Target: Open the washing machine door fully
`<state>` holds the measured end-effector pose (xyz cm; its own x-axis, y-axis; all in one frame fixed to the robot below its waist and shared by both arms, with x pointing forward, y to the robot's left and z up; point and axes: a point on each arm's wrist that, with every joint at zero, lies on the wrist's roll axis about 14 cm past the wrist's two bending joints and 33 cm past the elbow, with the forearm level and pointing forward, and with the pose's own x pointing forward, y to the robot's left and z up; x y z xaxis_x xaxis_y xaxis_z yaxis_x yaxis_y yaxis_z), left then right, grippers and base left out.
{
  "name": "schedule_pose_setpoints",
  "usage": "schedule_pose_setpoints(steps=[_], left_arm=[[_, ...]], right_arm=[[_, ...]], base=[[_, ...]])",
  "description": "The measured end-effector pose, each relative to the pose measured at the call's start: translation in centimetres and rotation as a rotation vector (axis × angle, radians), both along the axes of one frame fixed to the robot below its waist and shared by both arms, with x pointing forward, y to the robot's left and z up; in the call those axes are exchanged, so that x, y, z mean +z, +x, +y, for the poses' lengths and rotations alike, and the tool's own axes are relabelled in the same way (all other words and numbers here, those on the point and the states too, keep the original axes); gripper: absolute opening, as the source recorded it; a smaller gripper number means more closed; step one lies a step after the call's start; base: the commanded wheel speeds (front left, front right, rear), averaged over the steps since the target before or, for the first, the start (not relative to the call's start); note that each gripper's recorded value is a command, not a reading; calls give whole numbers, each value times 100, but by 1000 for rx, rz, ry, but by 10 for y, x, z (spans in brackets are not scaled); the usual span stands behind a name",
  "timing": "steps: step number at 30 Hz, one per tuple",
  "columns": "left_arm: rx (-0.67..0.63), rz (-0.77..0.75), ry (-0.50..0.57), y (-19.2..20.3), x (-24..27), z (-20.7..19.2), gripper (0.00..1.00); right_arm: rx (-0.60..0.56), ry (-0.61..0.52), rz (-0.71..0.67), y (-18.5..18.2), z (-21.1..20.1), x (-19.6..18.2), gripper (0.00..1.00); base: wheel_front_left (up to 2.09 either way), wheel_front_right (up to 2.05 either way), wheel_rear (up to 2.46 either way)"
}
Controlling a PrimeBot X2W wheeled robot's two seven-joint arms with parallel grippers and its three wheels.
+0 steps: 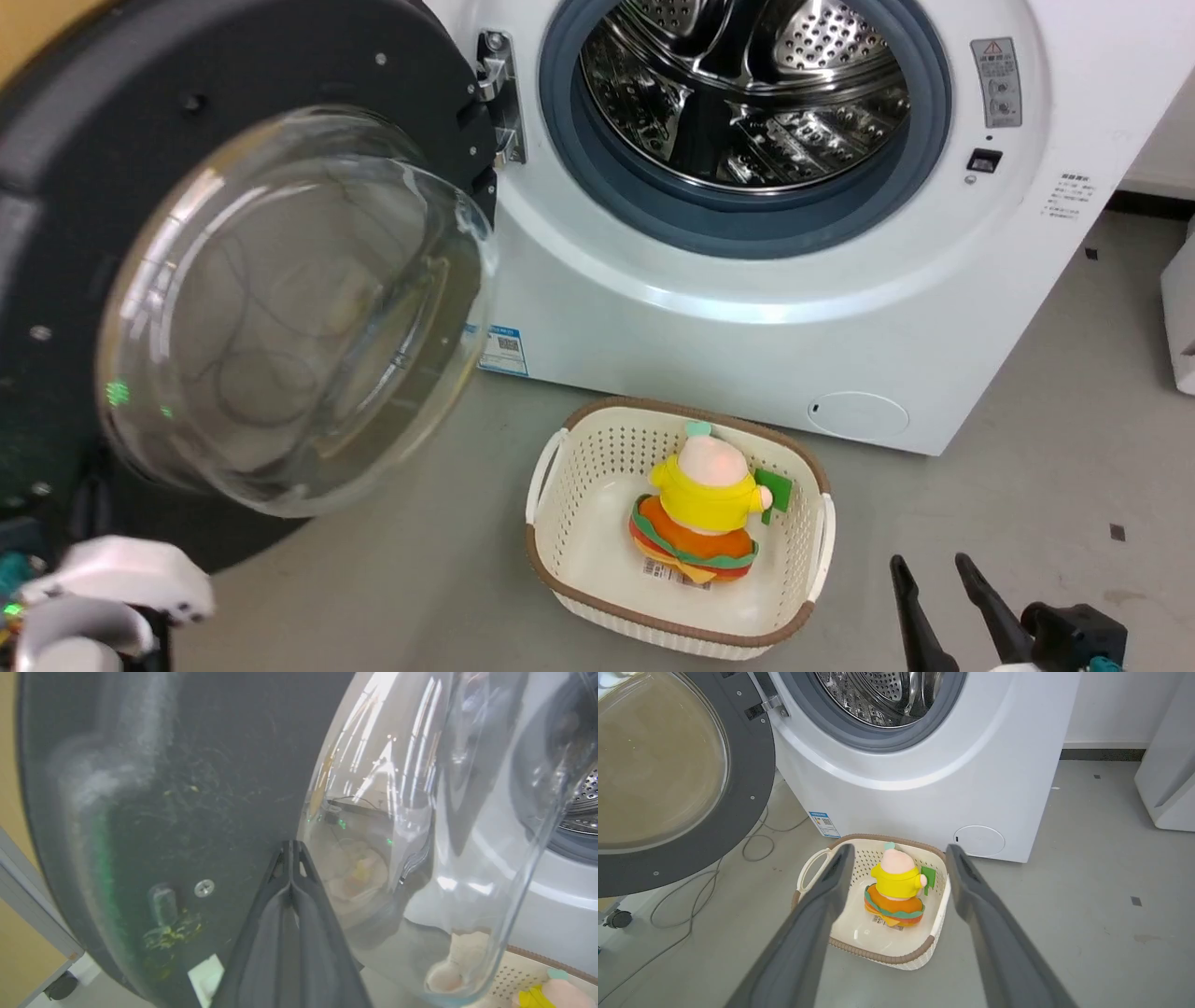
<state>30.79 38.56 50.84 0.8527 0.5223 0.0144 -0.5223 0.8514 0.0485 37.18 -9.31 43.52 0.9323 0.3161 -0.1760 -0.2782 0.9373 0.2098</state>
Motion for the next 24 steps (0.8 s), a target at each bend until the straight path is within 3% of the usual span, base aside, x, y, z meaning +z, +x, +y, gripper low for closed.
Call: schedule_pose_setpoints(steps=[8, 19, 20, 23, 24], left_arm=[[77, 13, 8, 8, 4, 34, 0], [86, -42, -6, -22, 2, 14, 0], [82, -42, -14, -27, -1, 8, 8], [76, -40, -33, -39, -9, -5, 96], [74, -42, -38, -43, -10, -9, 100]], right_arm=[[-16, -4, 0, 3, -5, 0, 100], [-33, 14, -45, -4, -9, 14, 100], [-33, 15, -51, -4, -9, 15, 100], [-25, 16, -64, -4, -6, 19, 100], [-21, 16, -66, -5, -5, 20, 100]], base=[[0, 0, 0], [0, 0, 0], [0, 0, 0], [0, 0, 0], [0, 0, 0]])
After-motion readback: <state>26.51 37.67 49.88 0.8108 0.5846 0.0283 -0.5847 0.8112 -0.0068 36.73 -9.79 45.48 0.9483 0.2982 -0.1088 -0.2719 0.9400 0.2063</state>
